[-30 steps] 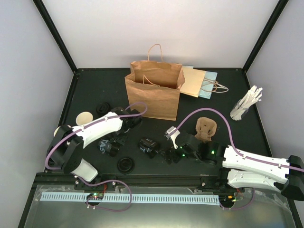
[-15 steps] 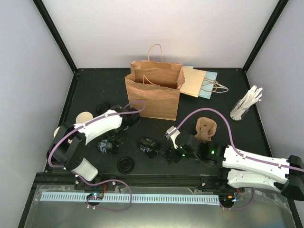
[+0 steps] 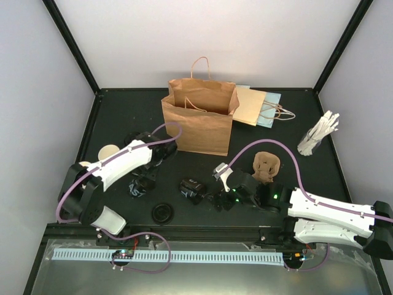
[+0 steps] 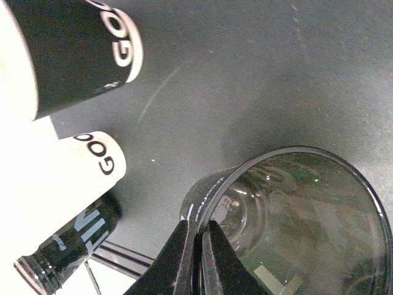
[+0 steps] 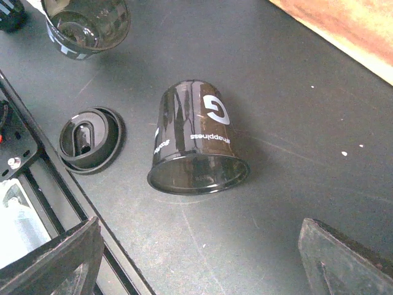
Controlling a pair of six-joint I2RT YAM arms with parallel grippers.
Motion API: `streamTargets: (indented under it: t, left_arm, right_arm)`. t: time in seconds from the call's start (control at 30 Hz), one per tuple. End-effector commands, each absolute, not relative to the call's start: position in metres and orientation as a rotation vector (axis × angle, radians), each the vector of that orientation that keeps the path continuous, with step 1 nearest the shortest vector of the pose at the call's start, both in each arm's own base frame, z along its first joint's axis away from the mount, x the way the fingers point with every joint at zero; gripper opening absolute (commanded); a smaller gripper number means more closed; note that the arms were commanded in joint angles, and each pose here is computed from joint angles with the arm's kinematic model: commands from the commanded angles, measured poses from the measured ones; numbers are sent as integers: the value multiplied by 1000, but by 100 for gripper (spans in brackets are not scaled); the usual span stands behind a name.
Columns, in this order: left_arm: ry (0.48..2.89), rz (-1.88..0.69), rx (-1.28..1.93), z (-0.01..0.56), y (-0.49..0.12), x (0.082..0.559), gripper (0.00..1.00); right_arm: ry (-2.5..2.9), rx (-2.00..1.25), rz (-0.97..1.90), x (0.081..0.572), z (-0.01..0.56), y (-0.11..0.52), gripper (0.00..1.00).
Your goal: Pack the takeout coffee
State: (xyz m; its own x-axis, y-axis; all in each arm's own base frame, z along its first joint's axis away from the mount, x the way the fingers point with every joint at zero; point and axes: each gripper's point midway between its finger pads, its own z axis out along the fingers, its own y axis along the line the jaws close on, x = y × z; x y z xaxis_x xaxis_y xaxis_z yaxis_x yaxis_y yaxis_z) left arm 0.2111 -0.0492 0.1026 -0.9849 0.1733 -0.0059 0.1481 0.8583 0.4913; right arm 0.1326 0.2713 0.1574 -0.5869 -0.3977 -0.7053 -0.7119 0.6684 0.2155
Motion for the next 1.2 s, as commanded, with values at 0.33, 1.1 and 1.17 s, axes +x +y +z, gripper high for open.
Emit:
streamTargets:
  t: [0.33,1.1,1.17]
  left_arm:
    - [2687,486,-213,181,0,241,1]
    - [2373,-115,-781,143,17,240,1]
    - [2370,-100,-830,141,22,238,1]
  right_arm:
    - [2201,-858,668,135,180,277,89]
    - [2181,-847,678,136,187,277,89]
    - [2184,-848,680,136,186,278,89]
